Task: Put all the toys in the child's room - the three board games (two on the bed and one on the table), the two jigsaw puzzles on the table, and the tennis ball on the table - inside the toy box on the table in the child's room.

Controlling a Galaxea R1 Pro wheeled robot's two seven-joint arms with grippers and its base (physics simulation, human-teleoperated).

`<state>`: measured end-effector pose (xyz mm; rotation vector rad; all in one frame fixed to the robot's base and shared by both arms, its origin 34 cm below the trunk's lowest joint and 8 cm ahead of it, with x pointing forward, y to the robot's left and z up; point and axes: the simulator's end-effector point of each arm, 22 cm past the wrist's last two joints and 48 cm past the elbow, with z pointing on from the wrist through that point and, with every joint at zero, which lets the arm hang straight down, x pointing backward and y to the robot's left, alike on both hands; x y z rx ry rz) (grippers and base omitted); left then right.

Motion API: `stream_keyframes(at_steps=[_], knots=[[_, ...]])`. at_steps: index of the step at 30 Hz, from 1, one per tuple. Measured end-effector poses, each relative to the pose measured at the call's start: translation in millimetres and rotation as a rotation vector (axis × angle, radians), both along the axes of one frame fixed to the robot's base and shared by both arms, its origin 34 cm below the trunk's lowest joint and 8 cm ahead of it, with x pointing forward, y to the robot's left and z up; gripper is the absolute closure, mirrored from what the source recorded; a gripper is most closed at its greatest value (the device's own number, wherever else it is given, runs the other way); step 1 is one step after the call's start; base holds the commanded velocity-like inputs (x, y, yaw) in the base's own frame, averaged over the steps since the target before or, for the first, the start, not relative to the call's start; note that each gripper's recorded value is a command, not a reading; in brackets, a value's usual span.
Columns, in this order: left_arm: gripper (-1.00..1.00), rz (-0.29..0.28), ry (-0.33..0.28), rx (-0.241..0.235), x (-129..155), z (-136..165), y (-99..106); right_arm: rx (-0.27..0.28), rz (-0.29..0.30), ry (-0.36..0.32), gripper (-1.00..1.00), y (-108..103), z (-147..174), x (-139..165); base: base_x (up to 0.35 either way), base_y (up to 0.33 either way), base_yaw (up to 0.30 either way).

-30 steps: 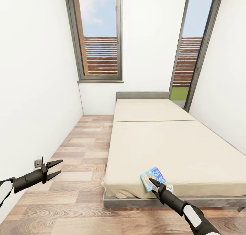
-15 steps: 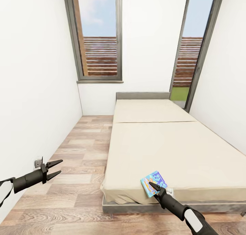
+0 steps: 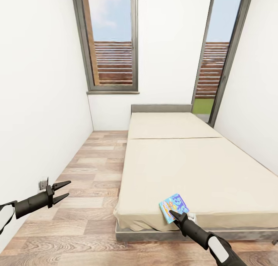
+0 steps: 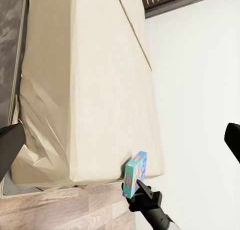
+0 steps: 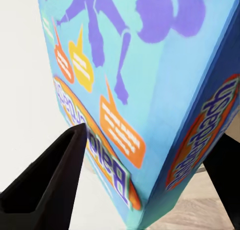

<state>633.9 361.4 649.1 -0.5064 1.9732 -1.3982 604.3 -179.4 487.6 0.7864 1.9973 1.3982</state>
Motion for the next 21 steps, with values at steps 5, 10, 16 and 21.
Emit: stream_keyframes(at_steps=[5,10,16,21], knots=[[-1.0,0.001,-0.006,-0.005,0.2,2.2,0.8,0.006,0.0,0.002,1.0,0.3,0.8,0.2,0.0,0.0,0.0],[-1.0,-0.004,-0.004,-0.014,-0.2,5.4,-0.4,0.005,0.003,0.002,1.0,0.9,2.8,0.5,0.0,0.0,0.0],[-1.0,-0.006,-0.002,-0.017,2.4,18.4,-0.8,0.018,0.017,0.011,1.0,4.5,17.7,3.5,0.0,0.0,0.0],[-1.0,-0.006,-0.002,-0.018,5.0,29.7,-0.9,-0.002,0.014,0.02,1.0,3.6,21.7,6.3,0.0,0.0,0.0]])
